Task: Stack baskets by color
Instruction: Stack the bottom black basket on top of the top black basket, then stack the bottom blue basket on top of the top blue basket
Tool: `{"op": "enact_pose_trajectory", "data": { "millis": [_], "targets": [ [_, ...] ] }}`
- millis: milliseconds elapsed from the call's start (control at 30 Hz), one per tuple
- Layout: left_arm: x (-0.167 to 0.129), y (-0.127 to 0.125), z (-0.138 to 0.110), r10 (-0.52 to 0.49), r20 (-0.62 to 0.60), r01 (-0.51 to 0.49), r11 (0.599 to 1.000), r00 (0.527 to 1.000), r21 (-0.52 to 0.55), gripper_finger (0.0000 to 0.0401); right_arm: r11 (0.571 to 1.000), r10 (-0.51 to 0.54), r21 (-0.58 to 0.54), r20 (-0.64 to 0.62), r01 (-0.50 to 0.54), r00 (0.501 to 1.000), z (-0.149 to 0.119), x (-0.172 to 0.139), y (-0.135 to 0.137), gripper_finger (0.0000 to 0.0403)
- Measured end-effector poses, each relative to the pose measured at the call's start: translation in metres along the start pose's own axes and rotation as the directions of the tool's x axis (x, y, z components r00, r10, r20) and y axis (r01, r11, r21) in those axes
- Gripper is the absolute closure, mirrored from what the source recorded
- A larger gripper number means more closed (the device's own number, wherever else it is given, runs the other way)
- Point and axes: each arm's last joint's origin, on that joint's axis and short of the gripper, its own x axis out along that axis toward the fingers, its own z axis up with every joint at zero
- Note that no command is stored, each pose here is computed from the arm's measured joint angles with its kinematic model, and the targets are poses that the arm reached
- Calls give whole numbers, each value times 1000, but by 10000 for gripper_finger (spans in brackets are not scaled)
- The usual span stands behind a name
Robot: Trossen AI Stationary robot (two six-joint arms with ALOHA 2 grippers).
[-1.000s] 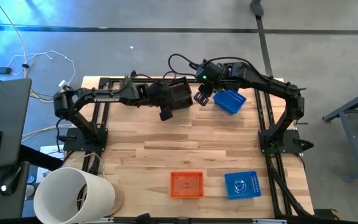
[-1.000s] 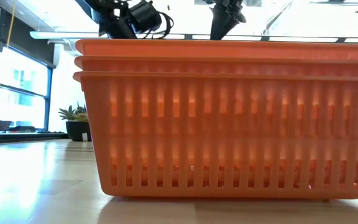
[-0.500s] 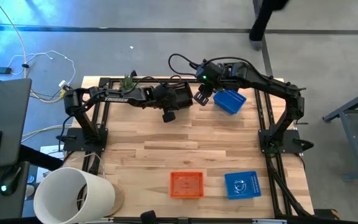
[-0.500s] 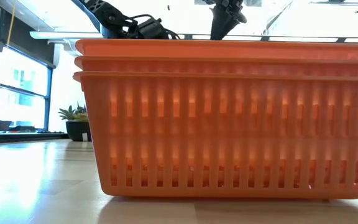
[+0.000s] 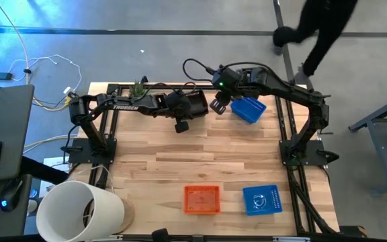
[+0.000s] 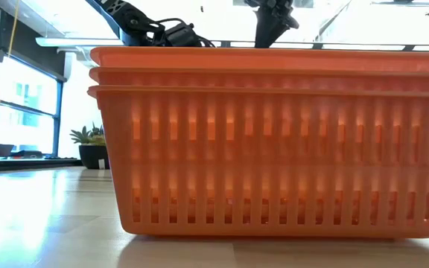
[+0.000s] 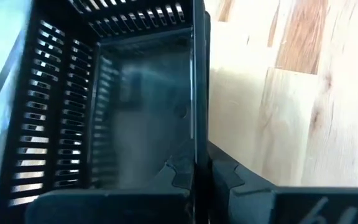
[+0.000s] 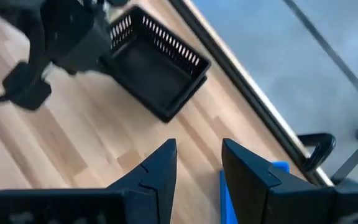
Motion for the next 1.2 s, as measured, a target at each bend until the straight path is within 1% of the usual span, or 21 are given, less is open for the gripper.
{"op": "enact_pose_trajectory", "data": {
  "millis": [167,367,533,633,767,933,1033,1100,1200],
  "targets": [
    [0,0,0,-11,2,11,1000,1000,7,371,1000,22,3,-74,-22,997,-7,0,0,289],
    [0,-1,0,-22,5,22,1000,1000,8,321,1000,5,11,-161,-3,987,-16,-3,1,289],
    [0,-1,0,-14,5,14,1000,1000,8,281,1000,-9,-31,-249,1,968,-29,-9,11,289],
    [0,-1,0,-16,2,16,1000,1000,9,267,998,-10,-57,-287,-7,958,-39,-10,24,289],
    [0,-1,0,-31,6,30,999,1000,39,262,992,24,-109,-369,-69,929,-57,-2,42,289],
    [-2,-9,3,-43,20,42,997,999,61,271,987,-26,-150,-466,-51,884,-83,22,59,289],
    [-11,-13,11,-48,55,43,996,997,73,279,986,-40,-158,-510,-48,859,-97,35,65,289],
    [-14,-16,17,-46,80,40,996,996,80,283,985,-28,-158,-539,-68,842,-106,42,70,289],
    [-19,-18,20,-45,79,39,996,996,86,286,983,-14,-159,-570,-93,821,-116,49,75,289]
  ]
}}
